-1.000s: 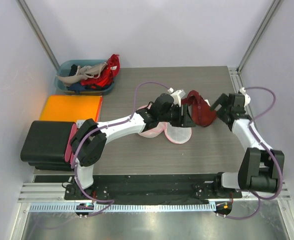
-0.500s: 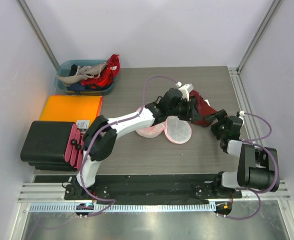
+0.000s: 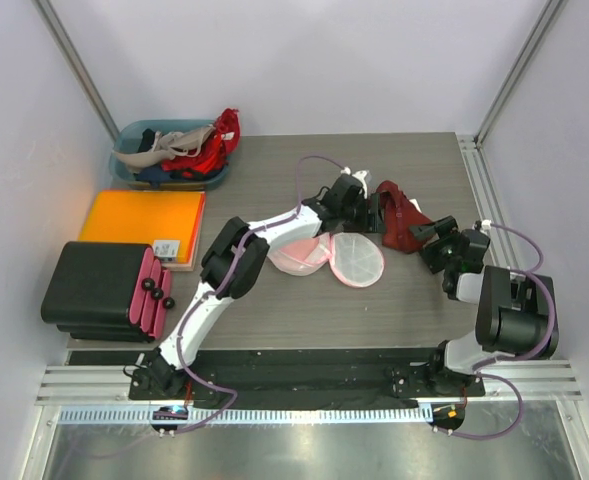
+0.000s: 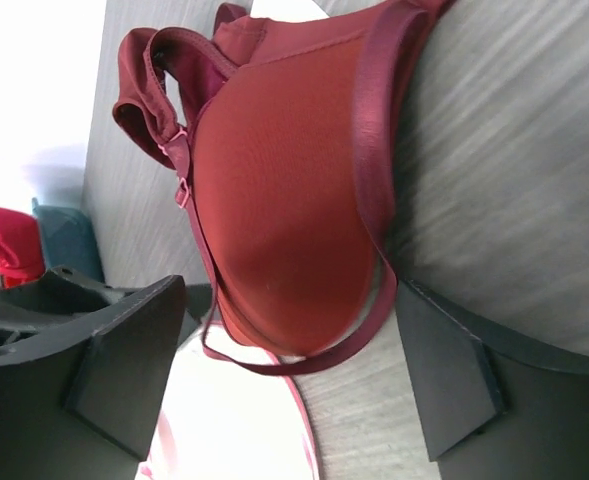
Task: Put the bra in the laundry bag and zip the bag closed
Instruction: Pick up the bra from the center of the board.
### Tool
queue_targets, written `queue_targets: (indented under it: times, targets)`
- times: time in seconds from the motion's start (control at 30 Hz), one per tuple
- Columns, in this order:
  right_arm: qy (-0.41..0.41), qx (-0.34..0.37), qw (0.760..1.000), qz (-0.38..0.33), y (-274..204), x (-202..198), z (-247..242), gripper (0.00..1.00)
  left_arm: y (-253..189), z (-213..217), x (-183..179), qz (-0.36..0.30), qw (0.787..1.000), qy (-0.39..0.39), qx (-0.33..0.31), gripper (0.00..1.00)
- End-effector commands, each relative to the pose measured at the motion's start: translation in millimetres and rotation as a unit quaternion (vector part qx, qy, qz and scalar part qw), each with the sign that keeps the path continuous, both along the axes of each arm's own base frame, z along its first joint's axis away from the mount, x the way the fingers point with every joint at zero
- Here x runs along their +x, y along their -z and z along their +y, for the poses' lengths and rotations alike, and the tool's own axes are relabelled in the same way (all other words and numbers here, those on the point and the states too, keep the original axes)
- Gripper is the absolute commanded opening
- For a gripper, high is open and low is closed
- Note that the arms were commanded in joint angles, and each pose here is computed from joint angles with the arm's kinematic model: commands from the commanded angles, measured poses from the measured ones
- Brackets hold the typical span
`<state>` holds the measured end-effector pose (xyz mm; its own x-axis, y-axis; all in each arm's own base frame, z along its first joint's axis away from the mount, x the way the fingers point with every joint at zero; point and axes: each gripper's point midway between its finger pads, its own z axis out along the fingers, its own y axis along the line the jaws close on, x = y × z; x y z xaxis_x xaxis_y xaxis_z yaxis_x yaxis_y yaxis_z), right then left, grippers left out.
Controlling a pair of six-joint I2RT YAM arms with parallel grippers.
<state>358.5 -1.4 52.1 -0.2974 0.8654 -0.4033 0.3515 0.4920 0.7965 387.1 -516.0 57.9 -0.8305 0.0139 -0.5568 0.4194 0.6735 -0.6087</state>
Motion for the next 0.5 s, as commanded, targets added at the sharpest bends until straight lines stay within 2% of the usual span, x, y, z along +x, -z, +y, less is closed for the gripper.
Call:
queue_targets:
  times: [0.0,0.03,0.17,0.37,0.47]
  targets:
    - [-0.018,0.013,0.999,-0.027,-7.3,14.3,3.5,0.88,-26.9,-5.4,6.7,-0.016,0.999,-0.010,-0.028,0.62]
    - [-0.017,0.020,0.999,-0.025,-5.0,14.4,4.5,0.85,-18.2,-4.8,6.9,-0.009,1.000,-0.013,-0.021,0.62]
    - [-0.026,0.036,0.999,-0.027,-0.2,14.0,9.6,0.82,-12.7,-14.0,5.2,0.027,0.998,0.002,-0.054,0.58]
    - [-0.023,0.038,0.999,-0.029,0.2,17.5,8.1,0.79,-12.2,-24.1,6.2,0.030,0.996,0.013,-0.078,0.54]
    - [-0.023,0.044,0.998,-0.044,-6.2,22.8,8.7,0.71,-8.8,-28.0,7.8,0.037,0.996,0.014,-0.085,0.52]
